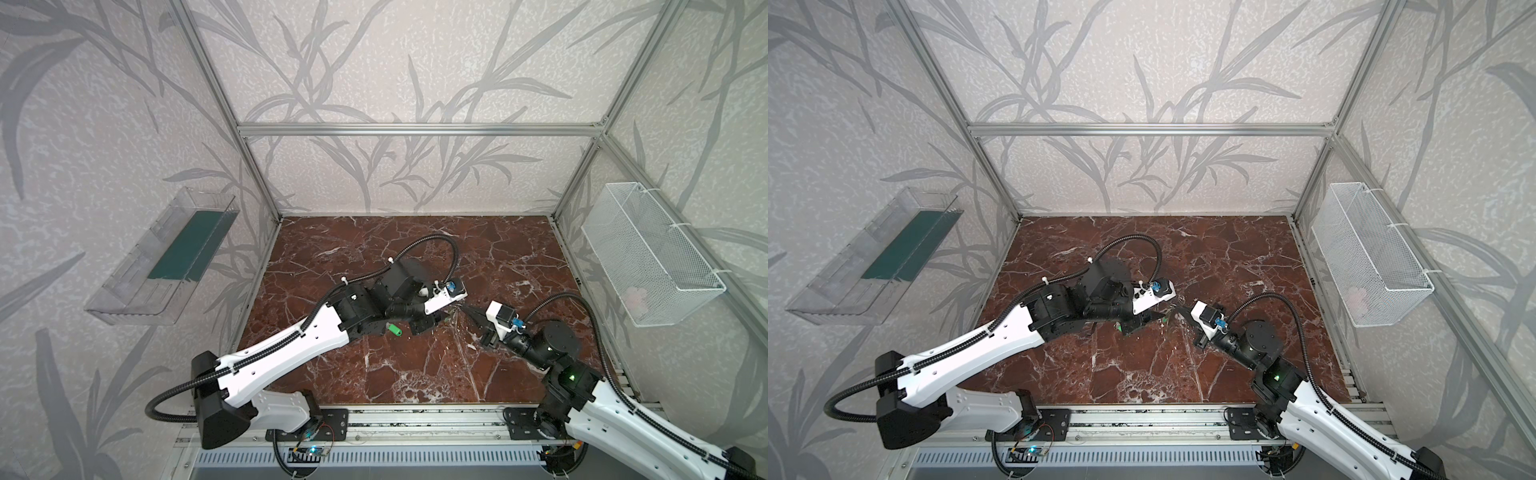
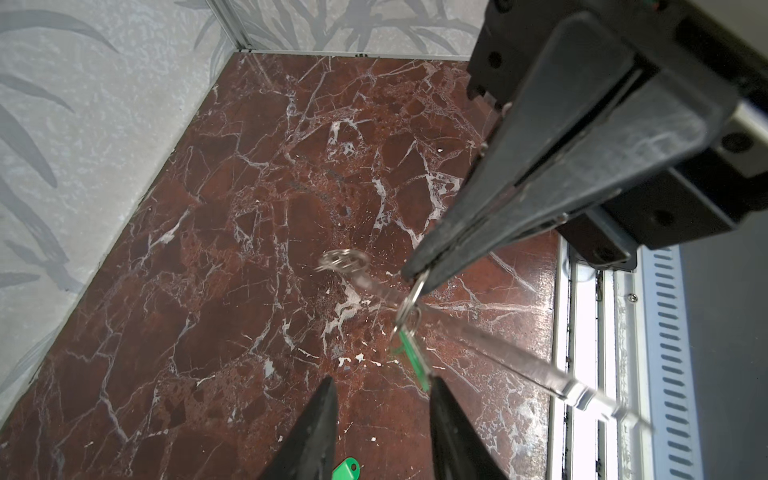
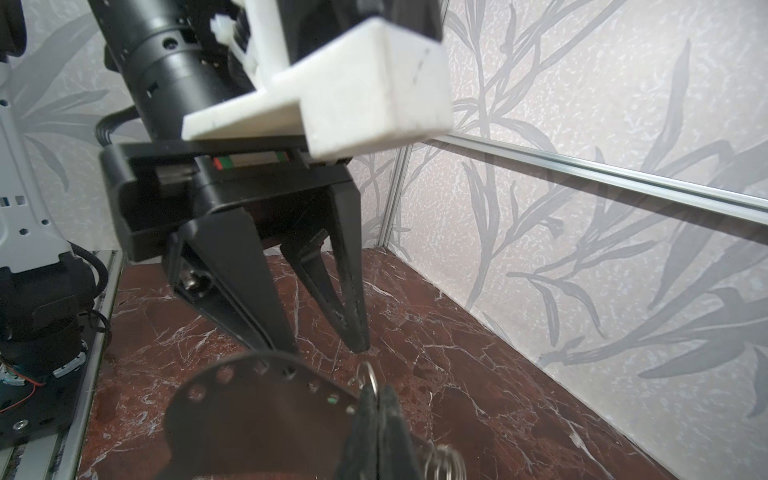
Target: Put the keys on the keyring
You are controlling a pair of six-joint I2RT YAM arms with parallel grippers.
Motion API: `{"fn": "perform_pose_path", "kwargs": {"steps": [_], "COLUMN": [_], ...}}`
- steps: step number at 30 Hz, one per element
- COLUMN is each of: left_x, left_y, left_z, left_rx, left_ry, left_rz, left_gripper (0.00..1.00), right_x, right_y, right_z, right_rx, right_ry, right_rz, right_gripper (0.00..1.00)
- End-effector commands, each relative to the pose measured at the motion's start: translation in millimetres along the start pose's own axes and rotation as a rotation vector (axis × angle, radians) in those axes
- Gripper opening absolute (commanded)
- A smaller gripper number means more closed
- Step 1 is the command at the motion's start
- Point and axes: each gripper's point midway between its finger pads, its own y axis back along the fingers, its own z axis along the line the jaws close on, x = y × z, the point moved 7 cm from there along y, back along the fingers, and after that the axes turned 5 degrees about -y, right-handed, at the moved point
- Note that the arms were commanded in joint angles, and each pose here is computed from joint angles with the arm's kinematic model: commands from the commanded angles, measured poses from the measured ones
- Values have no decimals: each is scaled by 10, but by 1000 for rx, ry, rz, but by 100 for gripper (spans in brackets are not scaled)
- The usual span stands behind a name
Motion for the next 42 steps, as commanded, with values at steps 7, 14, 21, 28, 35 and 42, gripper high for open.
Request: {"fn": "perform_pose_path", "kwargs": {"steps": [7, 14, 21, 28, 35, 42], "left_x": [-57, -48, -71, -85, -167, -212], "left_y": [-41, -140, -187, -267, -269, -188], "left_z": [-88, -43, -5, -44, -109, -70], "left_rx": [60, 27, 0, 60, 150, 143], "left_ry": [126, 137, 119, 96, 60, 39], "left_rz": [-182, -198, -215, -193, -235, -276], "left_gripper": [35, 33, 15, 7, 0, 11], "right_x": [-180, -167, -163, -208, -187, -90], "right_y": [-17, -21, -15, -21, -30, 1], "right_z": [-27, -26, -41, -63, -56, -43], "right_rx": [20, 19, 36, 52, 46, 43], "right_ry": [-19, -25, -46, -57, -65, -61], "right_rz": [-103, -104, -125, -159, -169, -138], "right_gripper": [0, 0, 0, 0, 0, 0]}}
